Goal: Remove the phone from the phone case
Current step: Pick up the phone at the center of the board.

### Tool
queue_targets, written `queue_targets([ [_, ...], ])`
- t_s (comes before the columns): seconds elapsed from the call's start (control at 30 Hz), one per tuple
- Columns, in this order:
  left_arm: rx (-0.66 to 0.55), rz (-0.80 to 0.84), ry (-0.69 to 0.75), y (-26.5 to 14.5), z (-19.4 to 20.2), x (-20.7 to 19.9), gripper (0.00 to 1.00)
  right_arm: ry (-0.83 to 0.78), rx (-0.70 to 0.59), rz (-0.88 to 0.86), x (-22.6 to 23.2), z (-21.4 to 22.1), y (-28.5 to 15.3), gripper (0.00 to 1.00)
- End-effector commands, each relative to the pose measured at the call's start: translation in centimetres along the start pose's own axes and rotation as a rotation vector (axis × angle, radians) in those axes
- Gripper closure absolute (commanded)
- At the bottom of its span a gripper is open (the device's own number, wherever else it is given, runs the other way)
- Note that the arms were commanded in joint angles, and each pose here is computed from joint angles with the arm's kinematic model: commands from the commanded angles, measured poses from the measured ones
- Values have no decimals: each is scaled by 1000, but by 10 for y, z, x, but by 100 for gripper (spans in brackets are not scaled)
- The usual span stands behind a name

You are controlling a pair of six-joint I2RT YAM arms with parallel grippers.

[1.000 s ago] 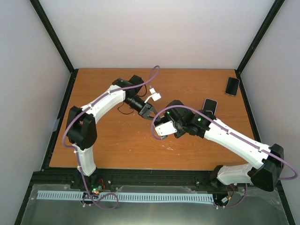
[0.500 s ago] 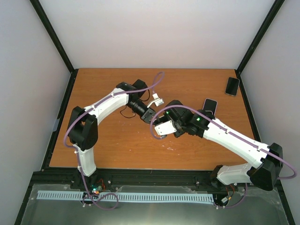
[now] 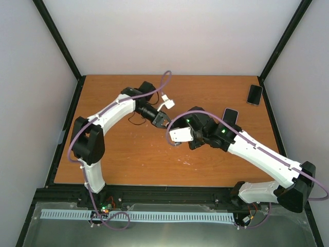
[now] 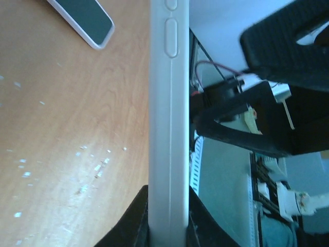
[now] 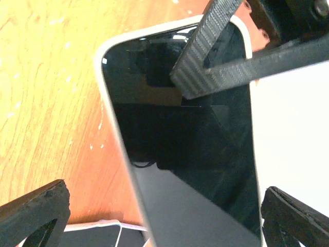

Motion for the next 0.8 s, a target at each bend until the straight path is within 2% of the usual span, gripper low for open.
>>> queue_targets([
  [0.0, -204, -34, 185, -55, -39, -29, 99, 215, -107, 70, -28, -2, -25, 0],
  [0.23, -345, -72, 221, -97, -47, -33, 99, 509, -274, 60, -61, 9, -52, 0],
  [0.5, -512, -167, 300, -131, -48, -50, 99, 883, -417, -94, -89, 37, -53, 0],
  [0.63, -593, -202, 366, -135, -45, -65, 99, 1072, -552, -180, -105, 49, -49, 0],
  [0.77, -685, -239, 417, -136, -39, -73, 99, 1269, -731, -345, -123, 63, -35, 0],
])
Point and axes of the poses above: each gripper's point midway between its finger pads, its own y axis out along the fingers, its own x axis along the line the jaws close on, z = x × y, the point moved 9 cm from there along -y, back along the fingers, and after that the axes turned 9 degrees about y, right-handed, at the moved point
